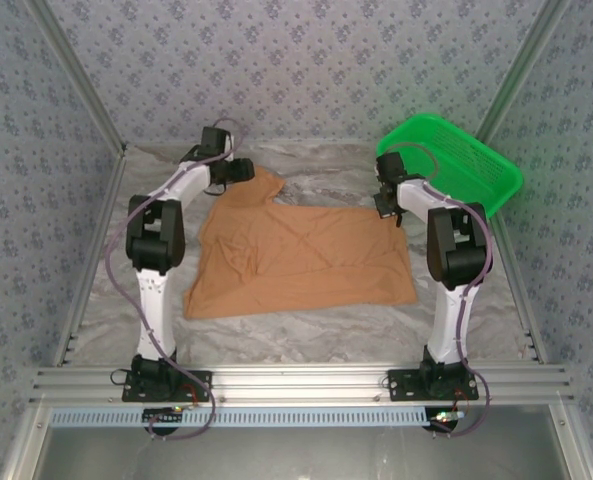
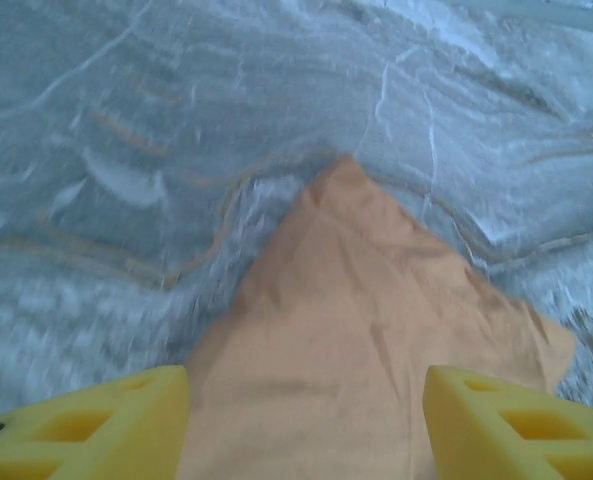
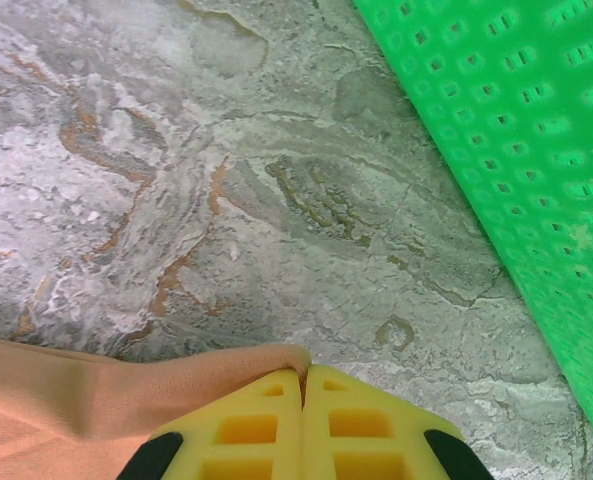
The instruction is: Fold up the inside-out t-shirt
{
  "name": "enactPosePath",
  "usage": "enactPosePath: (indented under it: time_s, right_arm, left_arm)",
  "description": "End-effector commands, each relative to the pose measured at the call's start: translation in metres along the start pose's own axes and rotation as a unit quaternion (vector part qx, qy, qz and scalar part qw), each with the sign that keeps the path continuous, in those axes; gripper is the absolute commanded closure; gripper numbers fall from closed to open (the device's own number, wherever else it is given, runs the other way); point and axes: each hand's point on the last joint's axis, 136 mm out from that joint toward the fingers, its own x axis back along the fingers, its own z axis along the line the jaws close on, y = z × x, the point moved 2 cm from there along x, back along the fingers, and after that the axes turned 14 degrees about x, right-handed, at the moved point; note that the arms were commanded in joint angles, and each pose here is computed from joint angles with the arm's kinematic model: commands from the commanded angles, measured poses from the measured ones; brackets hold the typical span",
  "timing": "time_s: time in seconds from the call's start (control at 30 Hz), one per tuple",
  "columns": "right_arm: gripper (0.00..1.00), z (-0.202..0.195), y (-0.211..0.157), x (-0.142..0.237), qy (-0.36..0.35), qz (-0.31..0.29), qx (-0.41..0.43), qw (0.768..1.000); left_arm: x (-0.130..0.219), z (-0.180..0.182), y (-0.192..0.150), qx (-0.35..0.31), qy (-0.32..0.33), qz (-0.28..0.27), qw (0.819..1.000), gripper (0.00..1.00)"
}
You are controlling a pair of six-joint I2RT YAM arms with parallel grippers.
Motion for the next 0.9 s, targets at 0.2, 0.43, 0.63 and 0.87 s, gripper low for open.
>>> enactPosePath:
  time_s: [0.2, 0.43, 0.63, 0.87]
  right_arm:
    - [0.98, 0.009, 0.013, 0.014, -0.010, -0.021, 0.027, 0.999]
    - [0.98, 0.017, 0.017, 0.017, -0.006, -0.025, 0.037, 0.999]
    - [0.98, 0.020, 0.018, 0.021, -0.006, -0.027, 0.039, 0.999]
    - [0.98, 0.019, 0.020, 0.022, -0.007, -0.028, 0.040, 0.999]
  left_arm:
    - [-0.048, -0.001, -0.004, -0.040, 0.032, 0.085, 0.995, 0.37]
    - [-0.064, -0.010, -0.007, -0.040, 0.000, 0.087, 0.995, 0.39]
    - [-0.072, -0.017, -0.012, -0.041, -0.012, 0.086, 0.995, 0.53]
    - [-0.074, -0.020, -0.015, -0.042, -0.019, 0.090, 0.995, 0.66]
